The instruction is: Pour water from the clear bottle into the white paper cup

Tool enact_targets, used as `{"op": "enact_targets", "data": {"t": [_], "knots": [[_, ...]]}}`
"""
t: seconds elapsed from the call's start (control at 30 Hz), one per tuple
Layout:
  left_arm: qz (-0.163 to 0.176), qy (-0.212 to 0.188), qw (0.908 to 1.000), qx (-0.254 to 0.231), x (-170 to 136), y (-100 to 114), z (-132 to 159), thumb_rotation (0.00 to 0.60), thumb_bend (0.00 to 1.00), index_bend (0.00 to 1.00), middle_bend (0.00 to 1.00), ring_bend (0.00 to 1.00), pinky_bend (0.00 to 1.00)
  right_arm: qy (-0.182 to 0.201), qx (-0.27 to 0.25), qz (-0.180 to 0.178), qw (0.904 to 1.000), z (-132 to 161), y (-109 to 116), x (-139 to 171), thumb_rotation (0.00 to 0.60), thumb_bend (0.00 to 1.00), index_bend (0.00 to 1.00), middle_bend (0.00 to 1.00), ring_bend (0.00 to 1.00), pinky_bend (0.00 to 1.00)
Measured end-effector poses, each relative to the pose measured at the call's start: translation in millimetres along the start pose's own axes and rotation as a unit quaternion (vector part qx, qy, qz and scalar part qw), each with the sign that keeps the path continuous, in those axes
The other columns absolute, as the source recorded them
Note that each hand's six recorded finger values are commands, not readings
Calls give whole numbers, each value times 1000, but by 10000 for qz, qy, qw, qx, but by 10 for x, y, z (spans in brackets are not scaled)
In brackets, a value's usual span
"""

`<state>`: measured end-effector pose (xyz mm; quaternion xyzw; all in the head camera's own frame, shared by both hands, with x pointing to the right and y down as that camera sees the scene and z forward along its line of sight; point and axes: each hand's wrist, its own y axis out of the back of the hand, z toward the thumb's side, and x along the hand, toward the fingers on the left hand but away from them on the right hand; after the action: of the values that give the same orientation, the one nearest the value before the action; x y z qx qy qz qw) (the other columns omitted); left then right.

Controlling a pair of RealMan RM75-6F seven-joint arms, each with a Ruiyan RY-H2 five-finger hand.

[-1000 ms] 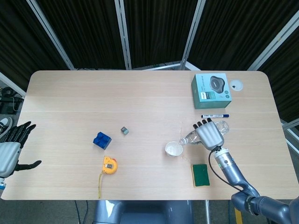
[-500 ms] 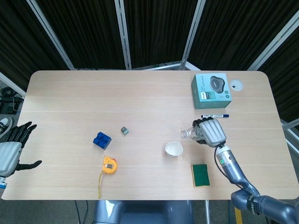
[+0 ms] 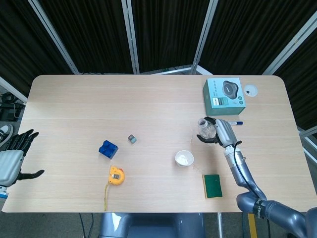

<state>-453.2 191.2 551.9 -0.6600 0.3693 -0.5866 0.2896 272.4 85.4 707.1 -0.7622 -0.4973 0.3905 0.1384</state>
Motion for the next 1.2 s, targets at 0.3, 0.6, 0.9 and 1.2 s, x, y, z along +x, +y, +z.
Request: {"op": "enact_targets", "data": {"t": [0.3,0.6,0.9,1.2], "knots": [[-55,42,10000,7,13,-22,-1,600,0,0,0,0,0,-382,-1266,-213,9910,-212,-147,-199,600,535,497,623,540,481],[-94,74,9999,13,21,-37,-10,600,0,0,0,0,0,-360,-1613,-358,9856,-291,-314,-255,600,510,491,617,529,469],[-93,80,9999,-6,19,-26,-19,600,0,0,0,0,0,-323,-1553,-364,9867,-349,-349,-254,600,365,450,548,431,391],[-91,46,9999,2,8,-25,-9,600,0,0,0,0,0,-359,-1587,-298,9862,-442,-328,-200,600,121,323,406,317,390]]}}
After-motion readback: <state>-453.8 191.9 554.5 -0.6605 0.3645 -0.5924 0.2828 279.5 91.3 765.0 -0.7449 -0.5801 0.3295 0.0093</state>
